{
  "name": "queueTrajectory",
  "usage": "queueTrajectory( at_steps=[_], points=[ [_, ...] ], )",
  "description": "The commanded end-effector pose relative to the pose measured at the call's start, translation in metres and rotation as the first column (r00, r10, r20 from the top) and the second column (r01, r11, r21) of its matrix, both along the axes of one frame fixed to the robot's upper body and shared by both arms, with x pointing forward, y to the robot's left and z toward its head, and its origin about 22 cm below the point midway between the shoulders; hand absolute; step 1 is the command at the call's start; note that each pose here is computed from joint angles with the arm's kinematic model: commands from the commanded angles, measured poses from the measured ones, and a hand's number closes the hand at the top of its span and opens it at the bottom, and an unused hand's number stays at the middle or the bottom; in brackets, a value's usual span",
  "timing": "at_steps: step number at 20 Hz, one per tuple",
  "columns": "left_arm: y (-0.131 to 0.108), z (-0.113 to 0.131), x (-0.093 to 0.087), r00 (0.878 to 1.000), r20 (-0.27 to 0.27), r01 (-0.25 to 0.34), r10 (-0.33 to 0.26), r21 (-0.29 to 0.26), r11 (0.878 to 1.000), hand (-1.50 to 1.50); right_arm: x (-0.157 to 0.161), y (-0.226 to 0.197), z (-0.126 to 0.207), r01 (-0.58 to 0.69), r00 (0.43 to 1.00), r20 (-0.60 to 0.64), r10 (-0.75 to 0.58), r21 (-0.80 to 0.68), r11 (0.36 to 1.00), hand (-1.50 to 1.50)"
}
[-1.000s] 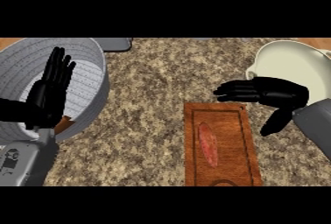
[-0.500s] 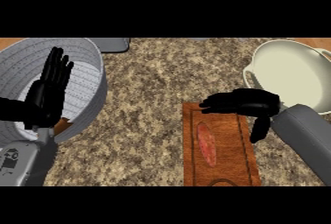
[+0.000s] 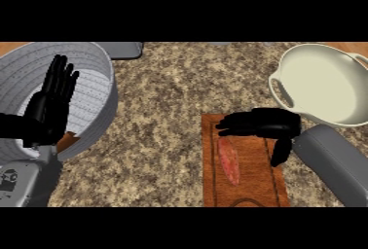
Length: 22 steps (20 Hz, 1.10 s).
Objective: Pick the sweet potato from the cutting board and place it in the pot
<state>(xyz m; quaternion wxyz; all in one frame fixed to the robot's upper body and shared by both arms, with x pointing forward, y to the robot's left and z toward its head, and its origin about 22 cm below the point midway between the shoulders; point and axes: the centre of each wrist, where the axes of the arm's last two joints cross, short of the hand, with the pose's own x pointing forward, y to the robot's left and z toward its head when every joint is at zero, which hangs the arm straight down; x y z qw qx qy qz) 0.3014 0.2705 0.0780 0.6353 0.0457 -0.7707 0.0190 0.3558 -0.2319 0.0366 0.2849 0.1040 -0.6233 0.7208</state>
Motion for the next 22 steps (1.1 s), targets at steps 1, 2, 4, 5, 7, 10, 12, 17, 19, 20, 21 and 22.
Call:
queueTrajectory(
  at_steps=[1,2,4,5,7,10,12,17,19,20,21,22],
  points=[
    [0.001,0.005,0.003,1.000,-0.007,-0.010,0.010,-0.001,1.000,0.00,-0.018,0.007,-0.015,-0.070,0.996,-0.047,0.073,0.052,0.996,-1.50],
    [-0.009,-0.002,-0.001,1.000,0.009,-0.007,0.007,0.005,1.000,0.00,-0.008,-0.002,-0.015,-0.053,0.997,-0.050,0.055,0.028,0.998,-1.50],
    [0.002,0.002,0.007,1.000,-0.003,0.003,-0.003,-0.006,1.000,0.00,-0.009,0.020,-0.007,-0.027,1.000,-0.007,0.027,0.000,1.000,-1.50],
    [-0.005,-0.007,0.014,1.000,-0.008,-0.005,0.005,-0.002,1.000,0.00,0.002,0.016,-0.001,-0.025,1.000,0.000,0.025,-0.008,1.000,-1.50],
    [-0.007,-0.003,-0.001,1.000,-0.017,0.013,-0.013,-0.016,1.000,0.00,-0.009,0.028,-0.028,-0.005,1.000,0.019,0.006,-0.049,0.999,-1.50],
    [0.004,-0.012,-0.008,1.000,-0.003,-0.007,0.007,-0.017,1.000,0.00,-0.019,0.043,-0.041,0.026,0.999,0.021,-0.025,-0.054,0.998,-1.50],
    [-0.017,-0.003,0.001,1.000,0.006,0.001,-0.001,-0.014,1.000,0.00,-0.025,0.036,-0.050,0.012,1.000,-0.006,-0.013,-0.065,0.998,-1.50],
    [-0.009,-0.004,-0.004,1.000,0.000,0.001,-0.001,0.001,1.000,0.00,-0.016,0.056,-0.058,-0.010,1.000,0.001,0.010,-0.046,0.999,-1.50],
    [-0.009,0.001,-0.004,1.000,0.003,-0.002,0.002,-0.007,1.000,0.00,-0.018,0.055,-0.073,-0.018,1.000,-0.014,0.017,-0.050,0.999,-1.50],
    [-0.010,-0.002,-0.004,1.000,-0.001,-0.008,0.008,-0.002,1.000,0.00,-0.031,0.067,-0.064,-0.017,1.000,-0.008,0.017,-0.047,0.999,-1.50],
    [0.009,-0.004,0.003,1.000,0.004,-0.012,0.012,0.000,1.000,0.00,-0.037,0.067,-0.072,-0.022,1.000,-0.017,0.022,-0.032,0.999,-1.50],
    [0.001,0.003,0.004,1.000,-0.004,0.004,-0.004,-0.003,1.000,0.00,-0.024,0.073,-0.075,-0.029,0.999,-0.038,0.027,-0.045,0.999,-1.50]
  ],
)
